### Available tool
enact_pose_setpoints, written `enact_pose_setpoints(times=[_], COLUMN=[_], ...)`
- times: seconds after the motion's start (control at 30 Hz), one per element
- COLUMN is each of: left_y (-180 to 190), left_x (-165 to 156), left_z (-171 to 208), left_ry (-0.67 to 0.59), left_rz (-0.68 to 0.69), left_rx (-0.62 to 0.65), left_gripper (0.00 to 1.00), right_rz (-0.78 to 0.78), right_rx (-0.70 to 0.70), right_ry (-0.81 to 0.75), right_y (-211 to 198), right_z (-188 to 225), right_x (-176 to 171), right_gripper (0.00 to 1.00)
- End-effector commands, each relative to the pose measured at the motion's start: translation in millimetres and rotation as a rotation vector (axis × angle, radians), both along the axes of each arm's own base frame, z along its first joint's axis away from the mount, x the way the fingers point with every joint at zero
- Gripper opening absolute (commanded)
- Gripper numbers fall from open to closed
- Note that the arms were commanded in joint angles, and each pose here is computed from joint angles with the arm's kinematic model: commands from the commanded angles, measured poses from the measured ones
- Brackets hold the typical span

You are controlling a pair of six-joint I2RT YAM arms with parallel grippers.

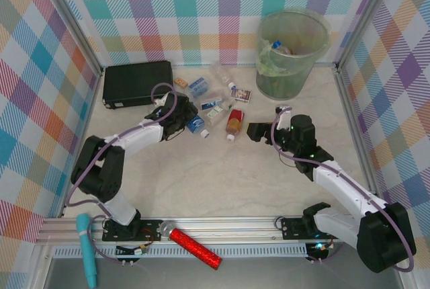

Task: Put the plastic bottles in the bin

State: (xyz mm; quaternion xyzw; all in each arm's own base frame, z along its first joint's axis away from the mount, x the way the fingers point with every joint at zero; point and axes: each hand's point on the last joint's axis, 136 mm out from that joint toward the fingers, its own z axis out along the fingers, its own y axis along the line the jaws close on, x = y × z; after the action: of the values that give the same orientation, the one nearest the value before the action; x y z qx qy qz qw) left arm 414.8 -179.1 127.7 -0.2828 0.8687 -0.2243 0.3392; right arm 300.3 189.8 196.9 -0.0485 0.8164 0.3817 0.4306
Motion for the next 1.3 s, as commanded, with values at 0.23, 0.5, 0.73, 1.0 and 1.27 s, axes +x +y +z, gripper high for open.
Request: enact_pose_setpoints(times=[0.23,0.5,0.73,1.0,1.27], left_y=[-49.1,-65.8,-70.1,-68.9,-63.2], left_x=[-37.4,-61.0,-79.7,-98.8,-109.6], left_z=[94.9,150.1,178.9,190.6,193.7], left_ry=[-0.278,-0.436,-0.518,-0.56,-0.58], left_rz=[-0.337,-0.437,-0.471,-0.498,-0.498], left_rx=[0.069,0.017,-0.027,-0.053,-0.07], left_gripper=[0.6,0.6,0.61,0.61,0.63], right_rz=[0.373,0.645,0.709,0.735,0.747], right_rx=[0.143,0.154,0.156,0.146,0.128], right_ry=[-0.067,-0.017,0.023,0.024,0.036], right_y=[56.6,106.5,135.2,155.6,166.1], right_z=[57.8,61.1,58.5,61.6,59.5], right_x=[-35.7,-72.8,-79.2,-80.7,-84.9], right_gripper=[0.95,0.76,0.68,0.55,0.27])
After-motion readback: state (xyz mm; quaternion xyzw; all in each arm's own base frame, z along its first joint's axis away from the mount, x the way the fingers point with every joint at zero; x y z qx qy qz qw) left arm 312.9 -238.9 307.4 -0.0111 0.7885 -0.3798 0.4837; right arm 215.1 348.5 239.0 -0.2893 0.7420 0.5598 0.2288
